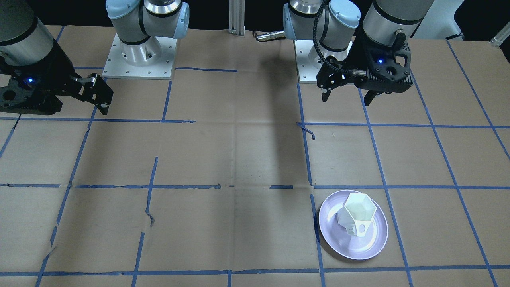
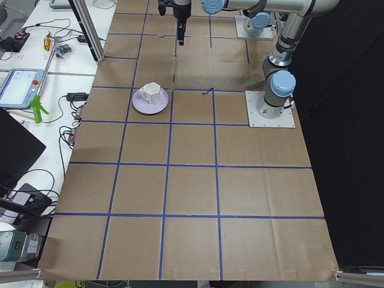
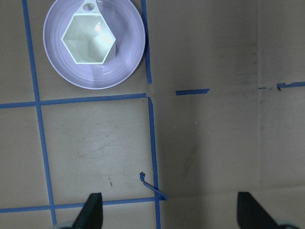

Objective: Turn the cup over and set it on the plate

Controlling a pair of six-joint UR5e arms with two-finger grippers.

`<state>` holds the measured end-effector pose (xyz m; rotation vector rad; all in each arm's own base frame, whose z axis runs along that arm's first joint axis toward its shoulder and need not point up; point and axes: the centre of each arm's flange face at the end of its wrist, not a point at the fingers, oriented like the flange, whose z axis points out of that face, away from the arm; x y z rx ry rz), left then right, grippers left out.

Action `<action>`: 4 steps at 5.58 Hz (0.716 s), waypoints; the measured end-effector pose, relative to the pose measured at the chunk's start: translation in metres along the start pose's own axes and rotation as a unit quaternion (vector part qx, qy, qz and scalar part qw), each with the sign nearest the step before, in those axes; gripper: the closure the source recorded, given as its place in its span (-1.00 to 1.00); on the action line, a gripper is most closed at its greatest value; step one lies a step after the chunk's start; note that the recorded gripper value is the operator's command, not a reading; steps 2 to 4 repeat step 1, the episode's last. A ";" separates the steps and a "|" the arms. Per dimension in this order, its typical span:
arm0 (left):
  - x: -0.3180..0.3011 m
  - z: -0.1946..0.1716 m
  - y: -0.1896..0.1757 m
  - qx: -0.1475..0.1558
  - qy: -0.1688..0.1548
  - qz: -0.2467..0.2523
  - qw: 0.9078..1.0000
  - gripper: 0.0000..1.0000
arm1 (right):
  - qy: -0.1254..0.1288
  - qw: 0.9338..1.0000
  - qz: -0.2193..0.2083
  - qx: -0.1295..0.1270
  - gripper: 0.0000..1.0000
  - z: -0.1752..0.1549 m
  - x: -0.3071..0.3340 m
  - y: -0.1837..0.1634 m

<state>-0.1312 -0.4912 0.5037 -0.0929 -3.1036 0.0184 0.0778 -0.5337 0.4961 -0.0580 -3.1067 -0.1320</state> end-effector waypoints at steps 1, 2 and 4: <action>0.001 0.001 -0.001 0.000 0.002 -0.001 1.000 -0.96 | 0.000 1.000 0.000 0.000 -1.00 0.000 0.000 0.000; 0.001 0.001 -0.001 0.000 0.002 -0.001 1.000 -0.96 | 0.000 1.000 0.000 0.000 -1.00 0.000 0.000 0.000; 0.001 0.001 -0.001 0.000 0.002 -0.001 1.000 -0.96 | 0.000 1.000 0.000 0.000 -1.00 0.000 0.000 0.000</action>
